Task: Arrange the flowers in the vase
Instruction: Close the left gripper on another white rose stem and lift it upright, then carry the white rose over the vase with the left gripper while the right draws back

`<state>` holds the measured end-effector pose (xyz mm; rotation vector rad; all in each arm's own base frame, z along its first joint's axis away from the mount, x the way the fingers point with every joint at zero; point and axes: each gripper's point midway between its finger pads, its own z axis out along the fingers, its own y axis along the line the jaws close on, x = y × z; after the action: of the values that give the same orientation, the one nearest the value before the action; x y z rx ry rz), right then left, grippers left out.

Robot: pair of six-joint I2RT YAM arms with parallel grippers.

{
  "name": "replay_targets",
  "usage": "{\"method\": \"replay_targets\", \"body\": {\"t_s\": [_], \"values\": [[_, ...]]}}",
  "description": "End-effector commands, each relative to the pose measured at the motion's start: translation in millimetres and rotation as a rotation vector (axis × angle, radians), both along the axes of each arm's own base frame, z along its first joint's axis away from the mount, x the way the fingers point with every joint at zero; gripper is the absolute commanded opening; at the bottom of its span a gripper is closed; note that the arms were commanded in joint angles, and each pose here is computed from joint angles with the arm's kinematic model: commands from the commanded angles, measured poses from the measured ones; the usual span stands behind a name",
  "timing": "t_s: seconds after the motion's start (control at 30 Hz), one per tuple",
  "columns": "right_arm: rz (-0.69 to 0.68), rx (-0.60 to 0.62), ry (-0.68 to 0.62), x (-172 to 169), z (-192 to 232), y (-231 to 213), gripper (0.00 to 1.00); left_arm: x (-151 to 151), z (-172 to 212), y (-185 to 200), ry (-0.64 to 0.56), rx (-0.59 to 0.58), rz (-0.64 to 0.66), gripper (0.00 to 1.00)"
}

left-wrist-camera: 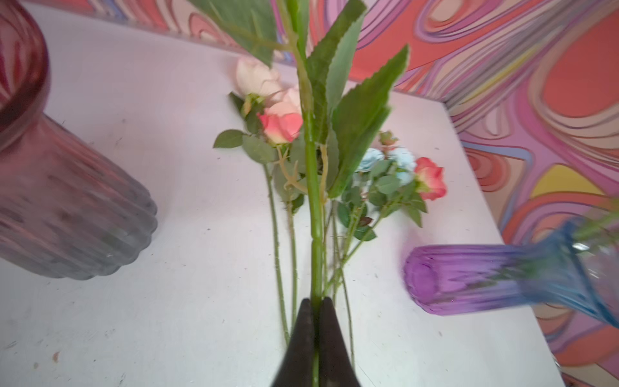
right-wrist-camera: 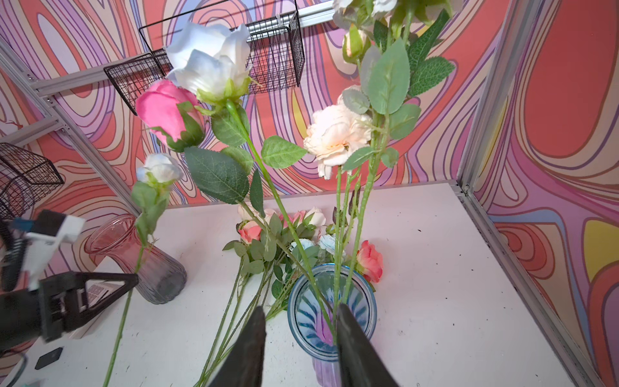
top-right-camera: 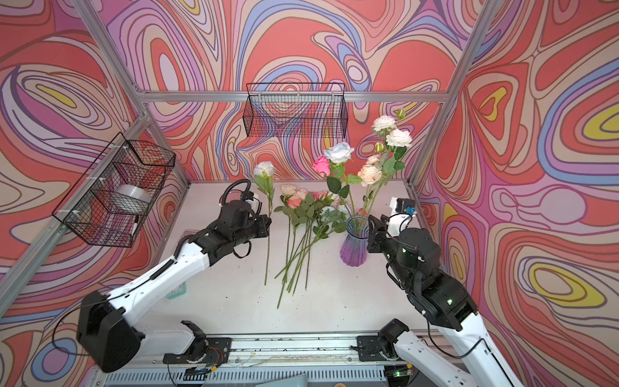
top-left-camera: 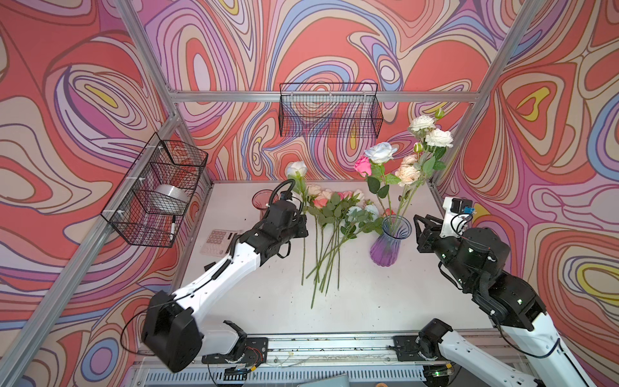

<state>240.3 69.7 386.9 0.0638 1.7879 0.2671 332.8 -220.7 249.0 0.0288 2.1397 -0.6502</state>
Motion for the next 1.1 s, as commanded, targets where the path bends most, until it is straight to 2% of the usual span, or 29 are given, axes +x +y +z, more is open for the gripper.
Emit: {"method": "replay_targets", "body": {"t_s": [0.0,0.2,0.33,0.43,0.57,0.67,0.83,1.07], "values": [[-0.047,0.023,-0.037,-2.6,8.8,-10.4,0.36,-28.7,57.7,-20.1,-0.266,-0.069,-0.139,0.0],[-0.204,0.017,-0.027,3.9,-7.1,-33.4,0.35,-92.9,150.1,-67.7,-0.651,-0.167,-0.4,0.0],[-0.318,0.029,-0.028,1.9,-16.5,-52.1,0.34,-108.9,198.3,-109.5,-0.79,-0.227,-0.519,0.0],[-0.429,0.079,-0.077,-10.6,-12.8,-75.3,0.34,-117.0,230.1,-144.9,-0.909,-0.302,-0.588,0.0],[-0.522,0.185,-0.21,-33.0,10.6,-101.5,0.33,-99.3,261.6,-179.9,-0.979,-0.462,-0.565,0.0],[-0.559,0.194,-0.246,-40.2,22.4,-110.7,0.33,-92.6,271.6,-208.8,-0.99,-0.51,-0.594,0.0],[-0.552,0.187,-0.254,-40.8,23.7,-110.5,0.33,-76.0,265.6,-252.1,-0.985,-0.521,-0.61,0.0],[-0.525,0.188,-0.259,-44.0,21.2,-109.0,0.32,-49.2,231.8,-295.6,-0.954,-0.437,-0.618,0.0]]}}
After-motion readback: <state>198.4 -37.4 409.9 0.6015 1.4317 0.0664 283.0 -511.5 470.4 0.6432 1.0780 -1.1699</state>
